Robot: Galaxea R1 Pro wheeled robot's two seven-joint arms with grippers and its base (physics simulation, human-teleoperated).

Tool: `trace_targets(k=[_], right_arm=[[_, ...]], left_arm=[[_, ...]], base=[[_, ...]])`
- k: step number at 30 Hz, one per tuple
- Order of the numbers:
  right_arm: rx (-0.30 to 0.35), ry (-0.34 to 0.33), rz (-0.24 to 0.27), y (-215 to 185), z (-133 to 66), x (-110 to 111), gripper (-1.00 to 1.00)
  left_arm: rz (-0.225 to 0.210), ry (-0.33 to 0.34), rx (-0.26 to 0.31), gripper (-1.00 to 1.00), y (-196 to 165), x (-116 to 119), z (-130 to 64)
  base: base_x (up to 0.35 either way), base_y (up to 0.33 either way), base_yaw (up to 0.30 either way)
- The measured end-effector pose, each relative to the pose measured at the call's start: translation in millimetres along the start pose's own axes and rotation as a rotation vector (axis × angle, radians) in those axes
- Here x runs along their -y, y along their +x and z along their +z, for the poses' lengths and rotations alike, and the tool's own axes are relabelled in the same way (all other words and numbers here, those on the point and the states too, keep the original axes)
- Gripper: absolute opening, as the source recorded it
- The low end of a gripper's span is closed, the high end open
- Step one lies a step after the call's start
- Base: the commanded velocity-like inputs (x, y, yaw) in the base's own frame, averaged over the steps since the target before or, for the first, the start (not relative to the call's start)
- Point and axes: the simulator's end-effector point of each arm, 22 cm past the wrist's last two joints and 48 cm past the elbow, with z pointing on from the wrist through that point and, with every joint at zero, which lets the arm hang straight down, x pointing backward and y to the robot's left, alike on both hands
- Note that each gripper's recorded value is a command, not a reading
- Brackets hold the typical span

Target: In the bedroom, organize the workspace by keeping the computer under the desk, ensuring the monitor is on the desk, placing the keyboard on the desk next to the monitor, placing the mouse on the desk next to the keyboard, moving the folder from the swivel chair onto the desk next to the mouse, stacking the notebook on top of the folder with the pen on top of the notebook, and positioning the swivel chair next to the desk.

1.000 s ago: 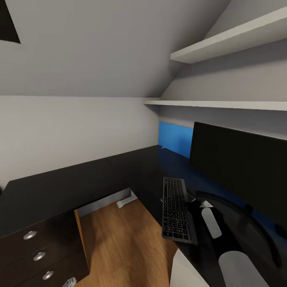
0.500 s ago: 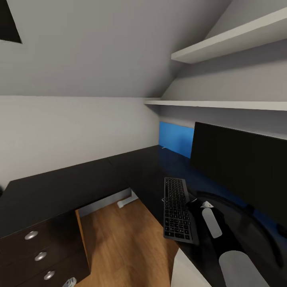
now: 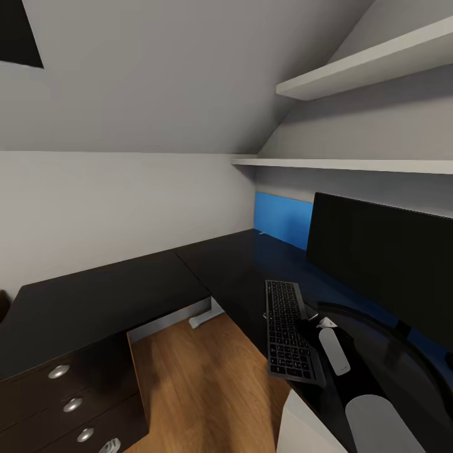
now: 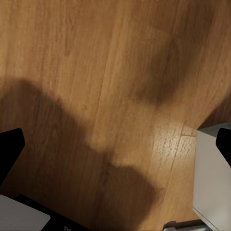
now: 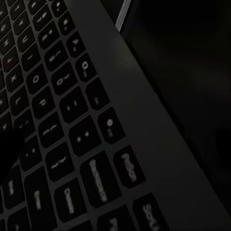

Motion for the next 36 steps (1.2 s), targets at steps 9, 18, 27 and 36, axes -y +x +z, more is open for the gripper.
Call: trace_targets(k=[9, 18, 27, 36], right_arm=[[-0.003, 0.0, 0.002, 0.3, 0.0, 0.2, 1.0], [-0.005, 0.0, 0.007, 0.2, 0.5, 0.3, 1.0], [-0.008, 0.002, 0.008, 0.0, 1.3, 1.7, 1.0], [-0.012, 0.002, 0.009, 1.9, 2.9, 1.6, 1.0]], left_arm=[[0.001, 0.0, 0.0, 1.0, 0.1, -0.2, 0.0], [0.0, 0.0, 0.0, 1.0, 0.0, -0.2, 0.0], [0.0, 0.0, 0.0, 1.0, 0.0, -0.2, 0.0], [-0.003, -0.005, -0.002, 1.0, 0.6, -2.7, 0.3]], base=[[0.0, 0.008, 0.0], [0.0, 0.001, 0.0], [-0.003, 0.001, 0.0], [-0.084, 0.101, 0.0]])
